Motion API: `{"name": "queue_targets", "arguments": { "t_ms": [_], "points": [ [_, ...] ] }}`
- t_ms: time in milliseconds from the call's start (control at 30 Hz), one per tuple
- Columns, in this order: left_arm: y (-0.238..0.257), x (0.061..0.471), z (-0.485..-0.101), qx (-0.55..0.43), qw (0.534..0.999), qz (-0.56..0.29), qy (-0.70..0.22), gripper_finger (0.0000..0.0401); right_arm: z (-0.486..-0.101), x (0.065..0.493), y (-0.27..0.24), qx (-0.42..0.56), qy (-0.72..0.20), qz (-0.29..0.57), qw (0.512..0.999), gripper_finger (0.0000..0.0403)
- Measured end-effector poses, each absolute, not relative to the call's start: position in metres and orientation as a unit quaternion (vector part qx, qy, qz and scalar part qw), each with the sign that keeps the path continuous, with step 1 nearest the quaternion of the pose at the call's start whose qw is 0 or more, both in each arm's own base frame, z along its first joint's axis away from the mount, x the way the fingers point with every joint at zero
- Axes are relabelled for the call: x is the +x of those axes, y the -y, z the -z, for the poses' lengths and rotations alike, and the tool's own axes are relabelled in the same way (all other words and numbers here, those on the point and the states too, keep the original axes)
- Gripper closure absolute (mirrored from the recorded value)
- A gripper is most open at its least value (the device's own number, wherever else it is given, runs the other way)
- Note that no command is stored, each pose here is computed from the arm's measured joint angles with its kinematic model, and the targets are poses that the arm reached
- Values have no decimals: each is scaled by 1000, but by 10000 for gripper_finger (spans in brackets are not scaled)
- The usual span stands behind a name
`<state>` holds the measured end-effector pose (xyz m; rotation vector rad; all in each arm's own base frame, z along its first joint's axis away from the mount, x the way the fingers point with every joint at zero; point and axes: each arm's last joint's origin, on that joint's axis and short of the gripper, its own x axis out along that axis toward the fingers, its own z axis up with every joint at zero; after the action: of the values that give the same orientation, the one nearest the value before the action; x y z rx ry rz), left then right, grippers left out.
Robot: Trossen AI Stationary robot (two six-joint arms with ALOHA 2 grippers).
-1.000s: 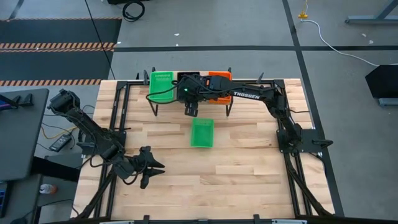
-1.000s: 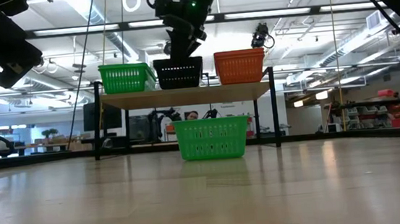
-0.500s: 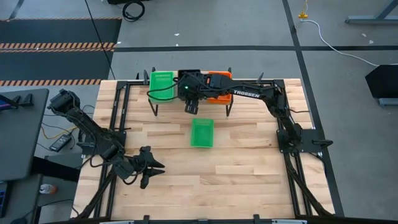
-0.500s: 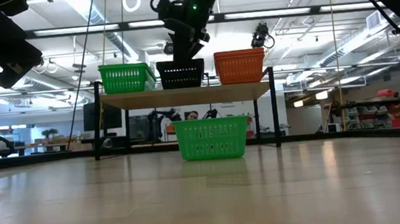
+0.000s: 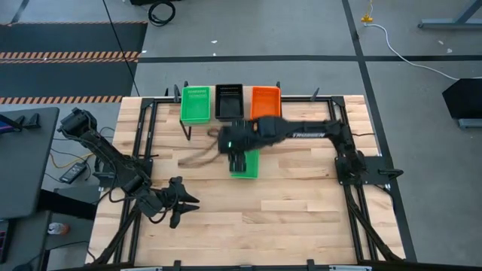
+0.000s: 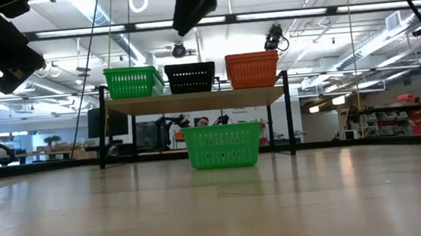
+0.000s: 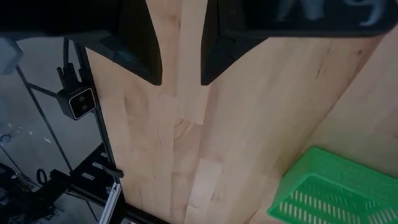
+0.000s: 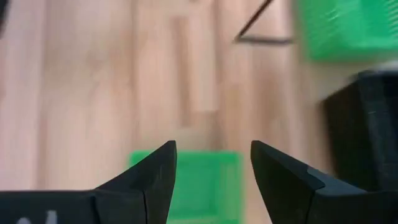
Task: Stack baskets on shelf by color
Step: Stack the green bin on top of the green bin on the shelf
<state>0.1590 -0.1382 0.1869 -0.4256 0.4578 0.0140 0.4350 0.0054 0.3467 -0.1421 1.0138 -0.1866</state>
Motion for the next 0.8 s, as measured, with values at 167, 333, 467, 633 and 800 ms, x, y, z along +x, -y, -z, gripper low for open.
{"name": "queue_targets", "arguments": {
  "t_ms": [167, 333, 467, 633, 800],
  "points": [
    [138, 159, -186, -192, 954, -5, -230, 284, -319, 439, -35, -62, -534, 104, 837, 190],
    [140, 157, -186, -162, 958, 15, -236, 284, -293, 448, -48, -48, -567, 92, 817, 190],
    [143, 154, -185, -157, 958, 25, -238, 284, -263, 454, -51, -47, -616, 92, 781, 190],
    [147, 149, -185, -148, 961, 24, -233, 284, -227, 463, -53, -31, -660, 67, 748, 190],
    [149, 146, -185, -143, 962, 20, -230, 284, -218, 465, -56, -41, -666, 73, 742, 190]
  ]
}}
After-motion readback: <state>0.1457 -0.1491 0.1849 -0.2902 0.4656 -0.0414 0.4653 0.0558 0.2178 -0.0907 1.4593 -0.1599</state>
